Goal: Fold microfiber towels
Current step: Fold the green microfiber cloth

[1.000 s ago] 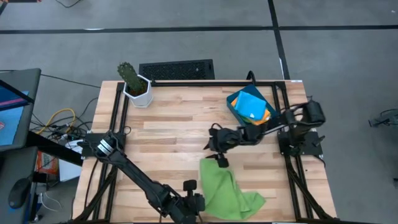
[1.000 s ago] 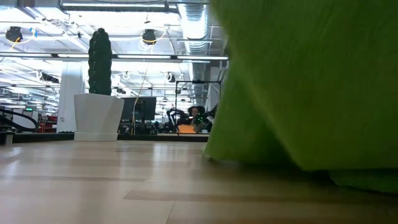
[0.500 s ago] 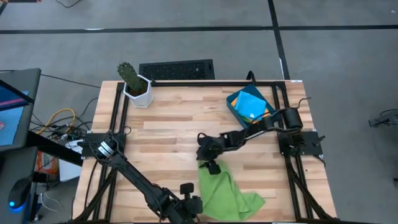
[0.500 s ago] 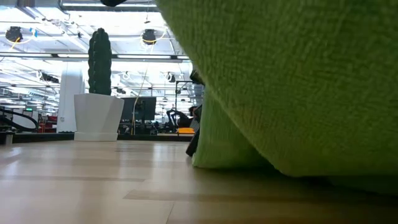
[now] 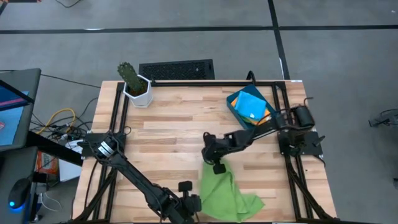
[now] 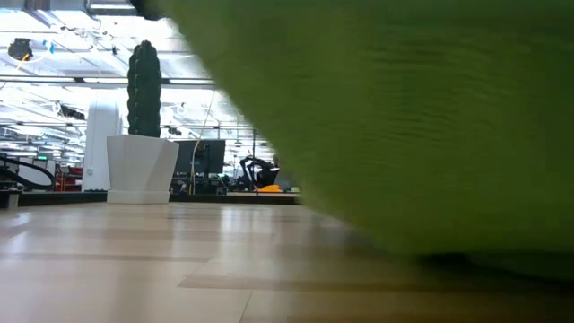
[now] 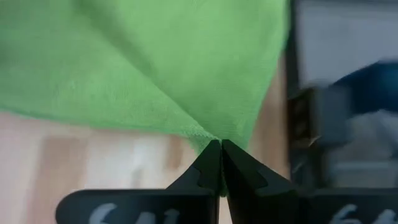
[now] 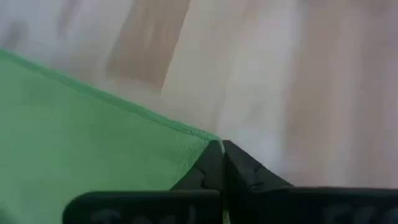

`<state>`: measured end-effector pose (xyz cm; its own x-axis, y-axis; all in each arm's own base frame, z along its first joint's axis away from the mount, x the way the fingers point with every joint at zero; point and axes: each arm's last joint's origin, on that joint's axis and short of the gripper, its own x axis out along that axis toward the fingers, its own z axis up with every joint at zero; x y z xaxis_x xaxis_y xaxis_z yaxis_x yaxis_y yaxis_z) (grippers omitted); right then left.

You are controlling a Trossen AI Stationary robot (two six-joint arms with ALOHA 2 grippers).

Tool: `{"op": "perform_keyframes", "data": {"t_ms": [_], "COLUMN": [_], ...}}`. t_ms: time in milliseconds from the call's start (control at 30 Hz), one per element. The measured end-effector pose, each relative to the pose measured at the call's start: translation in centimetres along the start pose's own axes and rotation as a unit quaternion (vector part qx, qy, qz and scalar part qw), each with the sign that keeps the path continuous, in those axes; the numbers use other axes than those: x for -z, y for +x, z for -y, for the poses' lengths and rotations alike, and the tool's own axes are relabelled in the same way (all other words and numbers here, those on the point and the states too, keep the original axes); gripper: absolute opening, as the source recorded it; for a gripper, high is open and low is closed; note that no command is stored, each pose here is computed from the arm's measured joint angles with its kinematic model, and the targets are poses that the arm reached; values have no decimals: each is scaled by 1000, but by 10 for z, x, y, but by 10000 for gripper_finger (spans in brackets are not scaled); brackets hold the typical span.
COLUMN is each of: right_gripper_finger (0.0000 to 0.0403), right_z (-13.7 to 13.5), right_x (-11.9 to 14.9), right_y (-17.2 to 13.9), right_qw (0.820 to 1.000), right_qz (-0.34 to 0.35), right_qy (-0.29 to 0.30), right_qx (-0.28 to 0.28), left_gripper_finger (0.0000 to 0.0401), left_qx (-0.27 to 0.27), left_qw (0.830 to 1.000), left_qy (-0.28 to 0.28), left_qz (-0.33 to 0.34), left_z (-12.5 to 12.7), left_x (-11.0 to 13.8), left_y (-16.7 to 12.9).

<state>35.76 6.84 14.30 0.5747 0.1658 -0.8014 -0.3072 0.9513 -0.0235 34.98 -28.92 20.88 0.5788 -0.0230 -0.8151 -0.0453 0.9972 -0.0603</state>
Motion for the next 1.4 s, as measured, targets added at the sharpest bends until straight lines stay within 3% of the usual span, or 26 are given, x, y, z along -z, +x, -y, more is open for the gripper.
{"op": "perform_keyframes", "data": {"t_ms": [100,200,367,500,700,767,867,1000,1067,1267,1400], "right_gripper_finger": [12,10,10,10,11,12,12,11,11,11,12], "right_z": [-4,-7,-7,1,28,37,47,41,37,18,9], "right_x": [-15,-26,-41,-43,-35,-34,-30,-26,-26,-23,-25], "right_y": [-33,-66,-132,-178,-218,-227,-237,-245,-246,-249,-246], "right_qw": [998,992,968,939,904,885,874,902,906,925,928], "right_qz": [30,69,153,197,213,213,210,232,235,239,237], "right_qy": [-11,-16,-15,-12,19,29,39,6,0,-14,-29], "right_qx": [57,102,197,282,370,413,436,363,351,296,286], "left_gripper_finger": [0,0,0,0,0,0,0,0,0,0,0], "left_qx": [-53,-154,-340,-347,-429,-458,-474,-448,-419,-309,-302], "left_qw": [998,985,931,921,892,881,877,891,905,946,951], "left_qy": [15,48,104,167,142,122,69,-11,-30,-78,-47], "left_qz": [-37,-61,-85,-64,-4,19,42,65,62,54,45], "left_z": [-8,-20,-51,-74,-144,-170,-207,-239,-248,-253,-243], "left_x": [2,2,-1,-19,-47,-52,-57,-49,-42,-33,-34], "left_y": [-8,-27,-63,-83,-135,-160,-199,-245,-262,-280,-274]}}
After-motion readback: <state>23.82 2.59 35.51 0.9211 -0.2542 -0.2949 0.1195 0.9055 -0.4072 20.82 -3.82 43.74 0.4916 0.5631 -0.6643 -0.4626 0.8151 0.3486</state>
